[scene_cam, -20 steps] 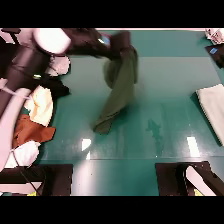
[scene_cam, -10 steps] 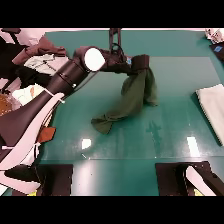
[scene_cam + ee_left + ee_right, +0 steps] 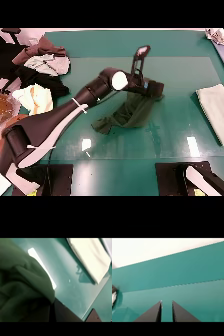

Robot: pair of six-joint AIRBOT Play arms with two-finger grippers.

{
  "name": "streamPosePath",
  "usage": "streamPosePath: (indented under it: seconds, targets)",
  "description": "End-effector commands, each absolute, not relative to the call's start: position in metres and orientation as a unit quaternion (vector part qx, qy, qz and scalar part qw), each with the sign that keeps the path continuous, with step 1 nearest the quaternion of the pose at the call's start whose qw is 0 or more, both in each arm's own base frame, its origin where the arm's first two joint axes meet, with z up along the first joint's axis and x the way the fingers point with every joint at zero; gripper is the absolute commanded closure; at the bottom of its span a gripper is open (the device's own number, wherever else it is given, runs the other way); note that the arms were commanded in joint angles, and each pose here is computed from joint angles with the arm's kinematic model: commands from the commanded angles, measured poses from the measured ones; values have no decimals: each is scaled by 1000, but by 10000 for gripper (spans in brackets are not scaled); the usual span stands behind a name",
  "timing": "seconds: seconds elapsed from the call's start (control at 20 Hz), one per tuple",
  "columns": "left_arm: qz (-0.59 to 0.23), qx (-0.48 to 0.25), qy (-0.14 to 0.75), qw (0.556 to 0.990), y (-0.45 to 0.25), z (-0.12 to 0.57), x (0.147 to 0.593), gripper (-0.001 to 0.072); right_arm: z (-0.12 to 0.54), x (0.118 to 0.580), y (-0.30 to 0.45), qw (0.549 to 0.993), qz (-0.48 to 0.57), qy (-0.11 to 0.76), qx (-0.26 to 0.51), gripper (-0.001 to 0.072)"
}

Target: Fold the shirts.

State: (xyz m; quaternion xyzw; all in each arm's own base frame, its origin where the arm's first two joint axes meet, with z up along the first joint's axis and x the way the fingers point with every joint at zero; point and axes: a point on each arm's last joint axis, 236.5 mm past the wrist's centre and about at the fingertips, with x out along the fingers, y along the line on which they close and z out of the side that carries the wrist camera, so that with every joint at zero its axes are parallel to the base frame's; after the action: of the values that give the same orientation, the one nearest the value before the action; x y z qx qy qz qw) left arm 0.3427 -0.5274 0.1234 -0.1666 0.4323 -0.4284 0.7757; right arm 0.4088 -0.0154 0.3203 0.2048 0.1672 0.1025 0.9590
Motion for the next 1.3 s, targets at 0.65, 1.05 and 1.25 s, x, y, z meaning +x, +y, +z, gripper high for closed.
streamPosePath:
  seconds: [0.65,1.05,1.25]
  targets:
    - [-480,35,575,662,-525,21,240,681,280,416,-29,955,74,237,164,551]
    - [-549,-78,592,585,-583,19,191,680,267,411,-35,951,60,262,153,551]
    - [-598,-138,583,533,-597,55,171,135,252,409,-49,946,28,286,150,550]
